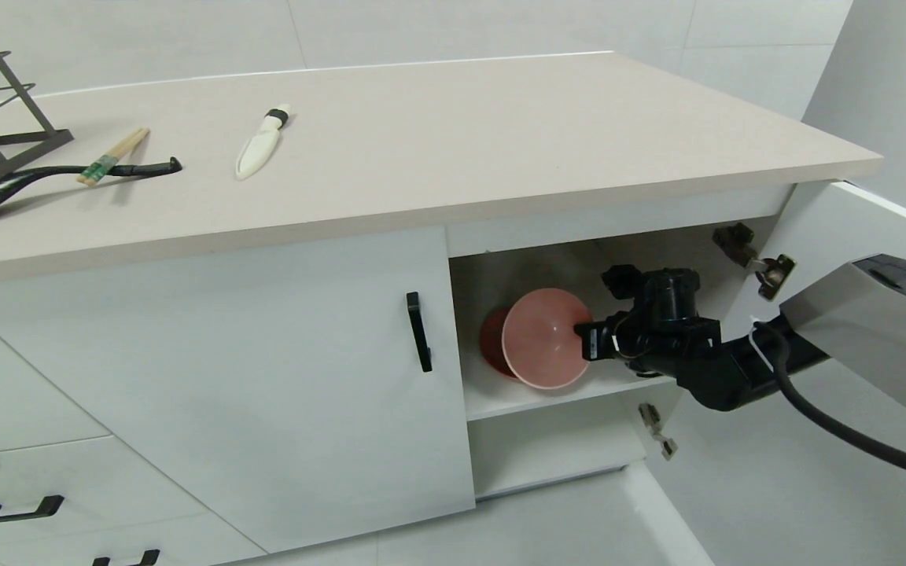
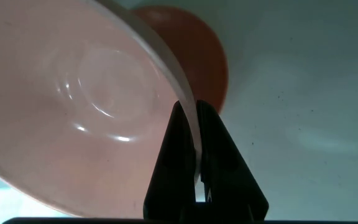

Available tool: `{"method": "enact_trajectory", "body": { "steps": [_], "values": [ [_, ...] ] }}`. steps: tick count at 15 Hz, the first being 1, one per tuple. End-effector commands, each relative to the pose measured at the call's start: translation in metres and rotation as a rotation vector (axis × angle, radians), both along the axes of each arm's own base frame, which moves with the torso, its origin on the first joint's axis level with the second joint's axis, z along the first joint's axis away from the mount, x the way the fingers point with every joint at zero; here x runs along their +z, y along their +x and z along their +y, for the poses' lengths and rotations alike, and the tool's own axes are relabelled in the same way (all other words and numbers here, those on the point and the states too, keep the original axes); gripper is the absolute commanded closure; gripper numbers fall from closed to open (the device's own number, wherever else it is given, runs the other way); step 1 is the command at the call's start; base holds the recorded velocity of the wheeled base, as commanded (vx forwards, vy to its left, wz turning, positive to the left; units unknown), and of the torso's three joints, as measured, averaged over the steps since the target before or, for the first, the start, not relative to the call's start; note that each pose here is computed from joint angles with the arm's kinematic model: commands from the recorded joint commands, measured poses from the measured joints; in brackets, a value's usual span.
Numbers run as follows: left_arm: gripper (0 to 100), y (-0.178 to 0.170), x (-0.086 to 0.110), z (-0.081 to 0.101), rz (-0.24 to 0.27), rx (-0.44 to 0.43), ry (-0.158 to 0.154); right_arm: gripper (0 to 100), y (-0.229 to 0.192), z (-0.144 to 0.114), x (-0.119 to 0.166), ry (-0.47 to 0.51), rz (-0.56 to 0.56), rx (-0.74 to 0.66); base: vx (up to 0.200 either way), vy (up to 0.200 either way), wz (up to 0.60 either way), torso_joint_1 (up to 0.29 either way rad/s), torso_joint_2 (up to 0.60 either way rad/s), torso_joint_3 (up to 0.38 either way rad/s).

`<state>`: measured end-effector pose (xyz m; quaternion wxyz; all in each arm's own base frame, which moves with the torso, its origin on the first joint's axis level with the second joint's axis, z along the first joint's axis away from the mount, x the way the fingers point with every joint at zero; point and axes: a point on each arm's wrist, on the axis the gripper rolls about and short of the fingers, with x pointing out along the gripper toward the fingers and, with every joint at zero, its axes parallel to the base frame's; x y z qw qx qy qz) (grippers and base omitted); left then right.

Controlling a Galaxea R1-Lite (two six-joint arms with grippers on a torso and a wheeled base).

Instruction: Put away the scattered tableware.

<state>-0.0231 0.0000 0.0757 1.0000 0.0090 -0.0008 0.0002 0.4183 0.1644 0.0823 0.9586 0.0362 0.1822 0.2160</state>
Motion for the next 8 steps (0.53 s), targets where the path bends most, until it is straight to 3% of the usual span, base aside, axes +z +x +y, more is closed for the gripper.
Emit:
{"method": "enact_trajectory", "body": {
  "steps": [1,8],
  "values": [
    [0,0.0002,0.0,0.0,0.002,0.001,-0.001,100,0.0087,0.0033,-0.0065,-0.001,-0.004,0.001,0.0,0.0,0.0,0.0,0.0,0.0],
    [0,0.0002,0.0,0.0,0.002,0.001,-0.001,100,0.0155,0.0029,-0.0064,-0.009,-0.025,0.0,0.0,0.0,0.0,0.0,0.0,0.0]
  ]
}}
